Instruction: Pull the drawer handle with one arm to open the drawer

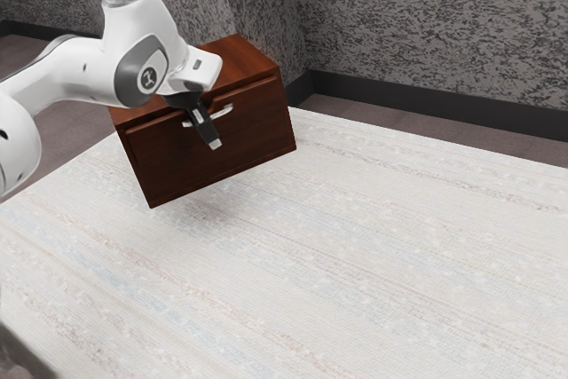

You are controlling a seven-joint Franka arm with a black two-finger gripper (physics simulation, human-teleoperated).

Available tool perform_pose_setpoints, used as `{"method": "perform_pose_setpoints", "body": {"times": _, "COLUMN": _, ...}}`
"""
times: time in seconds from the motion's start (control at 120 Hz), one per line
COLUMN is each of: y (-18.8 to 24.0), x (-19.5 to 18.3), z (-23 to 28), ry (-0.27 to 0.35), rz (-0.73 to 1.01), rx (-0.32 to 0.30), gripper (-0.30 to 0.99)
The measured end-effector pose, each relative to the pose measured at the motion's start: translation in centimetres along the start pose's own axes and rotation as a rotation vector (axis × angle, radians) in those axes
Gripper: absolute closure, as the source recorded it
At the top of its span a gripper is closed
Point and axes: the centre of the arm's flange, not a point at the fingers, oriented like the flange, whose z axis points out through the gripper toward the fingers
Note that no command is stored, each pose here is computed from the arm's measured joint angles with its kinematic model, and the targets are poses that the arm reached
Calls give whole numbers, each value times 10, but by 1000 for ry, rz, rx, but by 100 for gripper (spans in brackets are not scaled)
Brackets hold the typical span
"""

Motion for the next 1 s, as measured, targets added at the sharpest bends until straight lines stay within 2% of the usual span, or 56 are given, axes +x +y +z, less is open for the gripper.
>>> {"method": "perform_pose_setpoints", "body": {"times": 0.067, "y": 4, "x": 0, "z": -2, "ry": -1, "rz": 2, "rx": 2, "gripper": 23}}
{"method": "perform_pose_setpoints", "body": {"times": 0.125, "y": 9, "x": 1, "z": -2, "ry": -3, "rz": 5, "rx": 3, "gripper": 20}}
{"method": "perform_pose_setpoints", "body": {"times": 0.242, "y": 20, "x": 1, "z": -1, "ry": -8, "rz": 10, "rx": 3, "gripper": 10}}
{"method": "perform_pose_setpoints", "body": {"times": 0.35, "y": 26, "x": 1, "z": -4, "ry": -5, "rz": 7, "rx": 8, "gripper": 15}}
{"method": "perform_pose_setpoints", "body": {"times": 0.55, "y": 36, "x": 1, "z": -4, "ry": -2, "rz": -1, "rx": 15, "gripper": 9}}
{"method": "perform_pose_setpoints", "body": {"times": 0.792, "y": 45, "x": 2, "z": -13, "ry": 6, "rz": -14, "rx": 28, "gripper": 28}}
{"method": "perform_pose_setpoints", "body": {"times": 1.0, "y": 56, "x": 2, "z": -19, "ry": 8, "rz": -22, "rx": 35, "gripper": 33}}
